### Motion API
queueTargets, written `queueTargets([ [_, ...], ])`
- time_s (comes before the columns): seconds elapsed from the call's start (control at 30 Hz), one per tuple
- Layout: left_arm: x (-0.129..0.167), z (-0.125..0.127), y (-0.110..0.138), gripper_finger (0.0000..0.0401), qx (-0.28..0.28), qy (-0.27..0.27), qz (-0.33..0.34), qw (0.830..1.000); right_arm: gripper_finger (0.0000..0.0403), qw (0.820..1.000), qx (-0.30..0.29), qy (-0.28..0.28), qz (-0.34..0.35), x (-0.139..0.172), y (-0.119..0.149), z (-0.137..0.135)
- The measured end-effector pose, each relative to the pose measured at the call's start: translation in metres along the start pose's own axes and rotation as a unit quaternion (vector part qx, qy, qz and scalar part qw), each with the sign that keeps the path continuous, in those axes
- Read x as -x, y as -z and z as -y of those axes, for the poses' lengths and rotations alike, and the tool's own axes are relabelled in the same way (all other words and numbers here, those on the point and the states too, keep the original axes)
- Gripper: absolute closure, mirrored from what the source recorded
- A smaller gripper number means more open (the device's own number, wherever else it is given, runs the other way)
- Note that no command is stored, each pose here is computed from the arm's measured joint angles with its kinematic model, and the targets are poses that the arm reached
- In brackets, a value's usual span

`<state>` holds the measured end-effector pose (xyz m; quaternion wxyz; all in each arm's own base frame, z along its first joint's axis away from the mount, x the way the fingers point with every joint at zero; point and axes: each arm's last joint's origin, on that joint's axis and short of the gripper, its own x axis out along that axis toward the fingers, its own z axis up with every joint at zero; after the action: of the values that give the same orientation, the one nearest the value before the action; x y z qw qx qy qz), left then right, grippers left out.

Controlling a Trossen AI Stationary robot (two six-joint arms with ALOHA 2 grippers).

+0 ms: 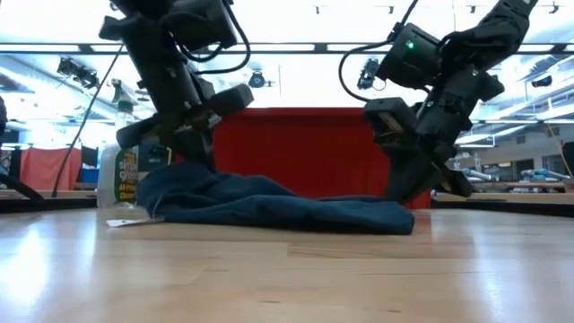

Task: Fold laundry
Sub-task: Fold the dark blue shorts

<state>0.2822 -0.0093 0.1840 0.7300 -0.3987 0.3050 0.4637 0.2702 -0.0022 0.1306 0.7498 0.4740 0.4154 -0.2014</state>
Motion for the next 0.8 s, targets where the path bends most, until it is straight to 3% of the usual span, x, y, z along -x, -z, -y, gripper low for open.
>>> queueTargets([
  [0.3,-0.004,-0.004,-0.008,0.0296,0.02,-0.015,0.003,1.0,0.0259,0.997,-0.038,0.017,0.063,0.005,-0.004,-0.001],
  [0.47,-0.002,-0.004,-0.004,0.0252,0.007,-0.019,-0.001,1.0,0.0216,0.99,-0.033,0.028,0.135,0.015,-0.003,-0.007],
  [0.67,0.012,0.002,-0.004,0.0232,-0.055,0.005,-0.004,0.998,0.0216,0.982,0.097,0.007,0.165,0.033,0.005,-0.022],
  [0.8,0.035,0.013,-0.005,0.0234,-0.156,0.054,0.004,0.986,0.0234,0.968,0.223,-0.056,0.105,0.035,0.015,-0.033],
])
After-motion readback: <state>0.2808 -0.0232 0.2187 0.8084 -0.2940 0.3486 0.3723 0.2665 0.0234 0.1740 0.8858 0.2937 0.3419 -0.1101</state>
